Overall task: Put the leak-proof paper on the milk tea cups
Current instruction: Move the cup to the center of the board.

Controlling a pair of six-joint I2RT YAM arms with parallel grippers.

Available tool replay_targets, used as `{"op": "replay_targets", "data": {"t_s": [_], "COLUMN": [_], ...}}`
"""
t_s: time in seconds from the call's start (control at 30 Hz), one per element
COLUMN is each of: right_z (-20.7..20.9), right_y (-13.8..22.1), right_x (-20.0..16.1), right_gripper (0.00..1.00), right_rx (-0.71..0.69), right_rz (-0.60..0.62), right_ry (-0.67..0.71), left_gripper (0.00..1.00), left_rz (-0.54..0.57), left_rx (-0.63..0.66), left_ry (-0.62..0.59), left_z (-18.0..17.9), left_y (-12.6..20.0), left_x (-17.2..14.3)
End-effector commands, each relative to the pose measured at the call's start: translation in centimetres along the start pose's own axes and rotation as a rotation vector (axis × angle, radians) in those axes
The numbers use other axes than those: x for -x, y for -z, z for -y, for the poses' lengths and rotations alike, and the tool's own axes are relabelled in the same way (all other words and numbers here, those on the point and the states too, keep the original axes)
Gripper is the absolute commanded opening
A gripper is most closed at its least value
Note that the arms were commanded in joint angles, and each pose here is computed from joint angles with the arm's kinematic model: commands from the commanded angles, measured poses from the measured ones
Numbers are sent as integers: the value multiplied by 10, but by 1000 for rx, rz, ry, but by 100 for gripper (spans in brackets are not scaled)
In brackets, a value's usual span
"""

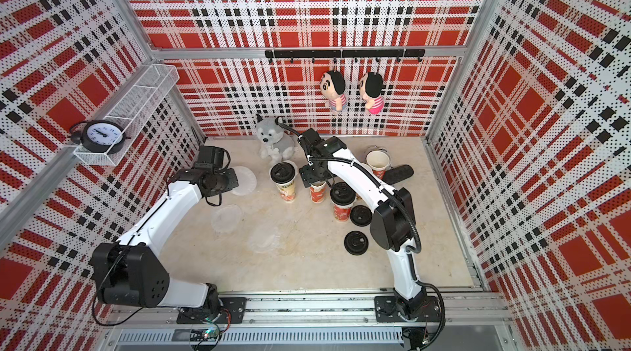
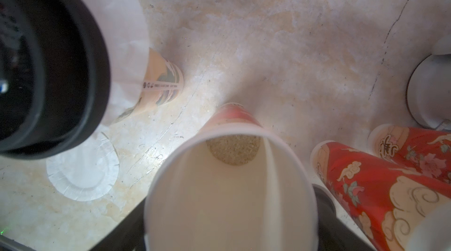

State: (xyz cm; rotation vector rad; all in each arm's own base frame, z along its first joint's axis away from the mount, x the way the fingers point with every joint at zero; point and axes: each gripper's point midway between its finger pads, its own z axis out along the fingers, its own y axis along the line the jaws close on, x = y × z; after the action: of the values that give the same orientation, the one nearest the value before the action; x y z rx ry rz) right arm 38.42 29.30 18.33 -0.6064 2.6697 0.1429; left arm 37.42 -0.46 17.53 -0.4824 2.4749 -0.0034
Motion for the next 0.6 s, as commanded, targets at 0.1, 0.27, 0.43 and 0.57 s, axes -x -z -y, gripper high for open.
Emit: {"op": "replay_targets", "data": {"t_s": [0.1, 0.27, 0.43, 0.57], "right_z": [-18, -36, -51, -61], "right_y": [34, 39, 36, 30], "right_x": [-9, -20, -33, -41], "right_gripper": [81, 81, 81, 81], "right_rx": [12, 30, 46, 59], "right_rz": [49, 46, 37, 28], "right_ry": [31, 53, 63, 63], "left_gripper": [0, 0, 0, 0], "left_rz": [17, 22, 25, 28], "left_rx": [-20, -27, -39, -46], "left_ry": [-1, 0, 0, -1], "left_z": [0, 1, 2, 4], "left_y": [6, 8, 11, 13], "left_x": [3, 3, 3, 4]}}
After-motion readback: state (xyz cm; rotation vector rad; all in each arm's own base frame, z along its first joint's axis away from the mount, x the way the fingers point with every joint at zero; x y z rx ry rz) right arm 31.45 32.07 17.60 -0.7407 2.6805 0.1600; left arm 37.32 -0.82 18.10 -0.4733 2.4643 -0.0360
